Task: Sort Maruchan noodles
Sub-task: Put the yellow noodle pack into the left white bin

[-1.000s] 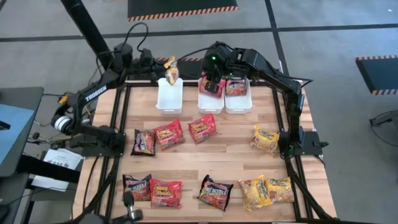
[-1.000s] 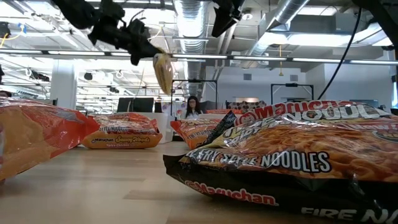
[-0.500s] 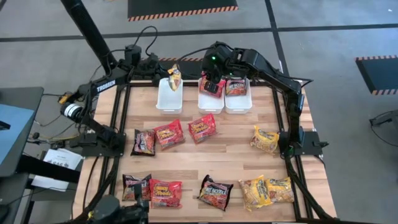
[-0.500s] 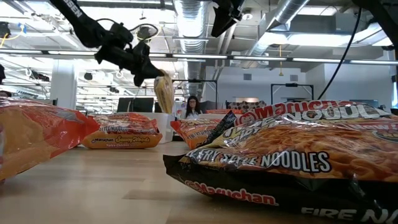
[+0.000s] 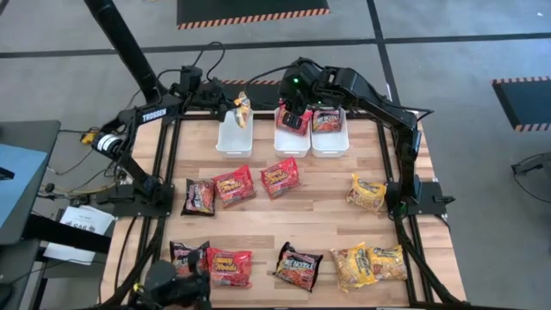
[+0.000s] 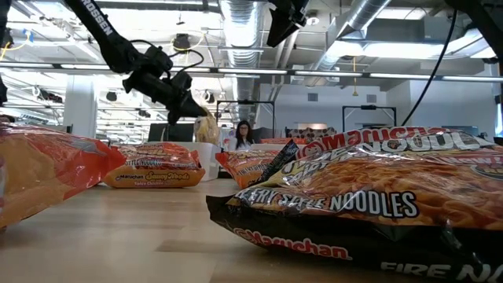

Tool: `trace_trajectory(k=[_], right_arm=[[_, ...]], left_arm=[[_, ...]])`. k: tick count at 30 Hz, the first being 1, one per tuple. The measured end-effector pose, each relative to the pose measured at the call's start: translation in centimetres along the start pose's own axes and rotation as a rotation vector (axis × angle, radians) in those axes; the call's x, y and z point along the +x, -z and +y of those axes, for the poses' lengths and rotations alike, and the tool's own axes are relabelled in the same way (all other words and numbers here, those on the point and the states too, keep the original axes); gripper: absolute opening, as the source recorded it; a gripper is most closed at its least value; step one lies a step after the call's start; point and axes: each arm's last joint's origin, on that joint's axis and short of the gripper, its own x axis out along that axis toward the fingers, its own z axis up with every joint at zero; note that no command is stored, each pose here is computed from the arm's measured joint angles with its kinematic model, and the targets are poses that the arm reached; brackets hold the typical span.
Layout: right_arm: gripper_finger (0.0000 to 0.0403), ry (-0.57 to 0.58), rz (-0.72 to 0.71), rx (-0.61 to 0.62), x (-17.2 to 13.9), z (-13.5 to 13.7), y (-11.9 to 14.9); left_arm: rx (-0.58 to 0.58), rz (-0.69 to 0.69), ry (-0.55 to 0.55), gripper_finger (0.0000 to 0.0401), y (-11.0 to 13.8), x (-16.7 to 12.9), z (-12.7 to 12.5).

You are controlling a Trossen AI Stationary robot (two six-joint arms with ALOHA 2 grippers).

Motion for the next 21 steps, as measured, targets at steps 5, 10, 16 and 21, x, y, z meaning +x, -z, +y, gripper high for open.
trace_trajectory(k=[5,10,16,21], right_arm=[[0.0166,-0.001,0.0,0.0,0.0,0.0,0.0],[0.0166,-0.002,0.0,0.0,0.0,0.1,0.0],[0.0166,-0.002,0.0,0.0,0.0,0.1,0.0],[0.0166,-0.003,0.0,-0.001,0.0,0.1,0.0]], left_arm=[[-0.019,0.046,-0.12,0.0004,0.5,-0.1,0.3],[-0.032,0.098,-0.211,0.0024,1.0,-0.2,0.6],[-0.056,0.123,-0.216,0.0033,1.3,-0.2,0.6],[-0.05,0.126,-0.215,0.0034,1.3,-0.2,0.6]])
